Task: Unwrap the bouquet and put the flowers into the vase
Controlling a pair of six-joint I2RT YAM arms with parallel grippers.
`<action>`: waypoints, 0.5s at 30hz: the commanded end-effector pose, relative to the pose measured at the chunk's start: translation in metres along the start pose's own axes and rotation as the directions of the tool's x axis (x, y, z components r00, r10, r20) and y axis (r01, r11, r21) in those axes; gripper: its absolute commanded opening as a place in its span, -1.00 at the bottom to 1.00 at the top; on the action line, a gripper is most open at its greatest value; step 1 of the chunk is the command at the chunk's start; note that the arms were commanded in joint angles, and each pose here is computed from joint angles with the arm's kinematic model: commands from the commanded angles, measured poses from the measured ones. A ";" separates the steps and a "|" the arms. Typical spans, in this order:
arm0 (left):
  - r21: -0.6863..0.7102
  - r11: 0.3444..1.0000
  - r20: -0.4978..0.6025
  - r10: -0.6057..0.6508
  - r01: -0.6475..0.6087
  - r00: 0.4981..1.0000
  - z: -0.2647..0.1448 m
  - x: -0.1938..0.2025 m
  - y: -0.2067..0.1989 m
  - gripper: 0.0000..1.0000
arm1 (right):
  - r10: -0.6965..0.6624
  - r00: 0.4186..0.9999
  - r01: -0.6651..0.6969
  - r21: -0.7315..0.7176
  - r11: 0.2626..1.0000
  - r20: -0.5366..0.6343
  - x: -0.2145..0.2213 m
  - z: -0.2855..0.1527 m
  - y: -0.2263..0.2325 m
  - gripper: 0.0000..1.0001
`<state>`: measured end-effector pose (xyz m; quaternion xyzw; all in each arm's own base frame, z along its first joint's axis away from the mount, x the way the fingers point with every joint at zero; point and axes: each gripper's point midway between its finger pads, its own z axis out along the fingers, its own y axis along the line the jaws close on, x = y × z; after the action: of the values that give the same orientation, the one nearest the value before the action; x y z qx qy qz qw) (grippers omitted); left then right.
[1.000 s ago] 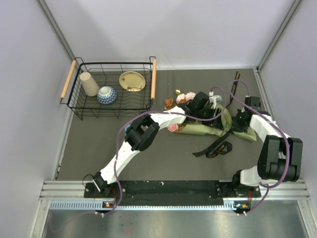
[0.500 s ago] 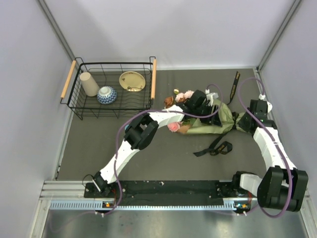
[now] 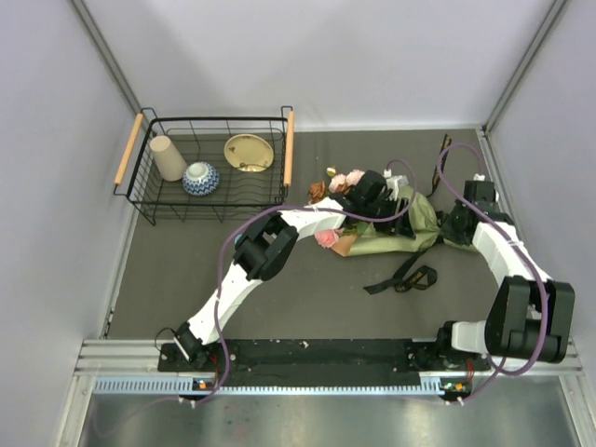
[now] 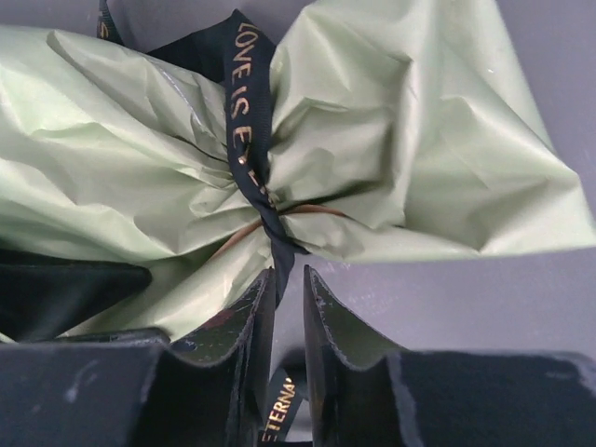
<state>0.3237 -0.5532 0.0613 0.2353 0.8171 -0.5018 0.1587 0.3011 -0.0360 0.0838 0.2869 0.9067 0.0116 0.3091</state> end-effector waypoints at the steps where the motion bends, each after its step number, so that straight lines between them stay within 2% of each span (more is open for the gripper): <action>1: -0.008 1.000 -0.001 0.015 -0.015 1.000 -0.002 0.001 0.003 0.21 | -0.089 0.996 0.091 -0.071 0.993 0.022 -0.022 0.004 0.019 -0.60; 7: -0.001 1.000 0.006 0.022 -0.022 1.000 -0.003 -0.002 0.000 0.22 | -0.102 0.994 0.100 -0.064 0.993 -0.024 -0.011 0.015 0.017 -0.61; 15: 0.002 1.000 0.003 0.022 -0.022 1.000 -0.003 -0.001 0.000 0.22 | -0.116 0.993 0.115 -0.018 0.993 -0.021 -0.015 0.023 0.011 -0.60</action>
<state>0.3225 -0.5525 0.0594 0.2373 0.8169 -0.5018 0.1569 0.3093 -0.0324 0.0617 0.2418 0.9309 0.0154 0.2733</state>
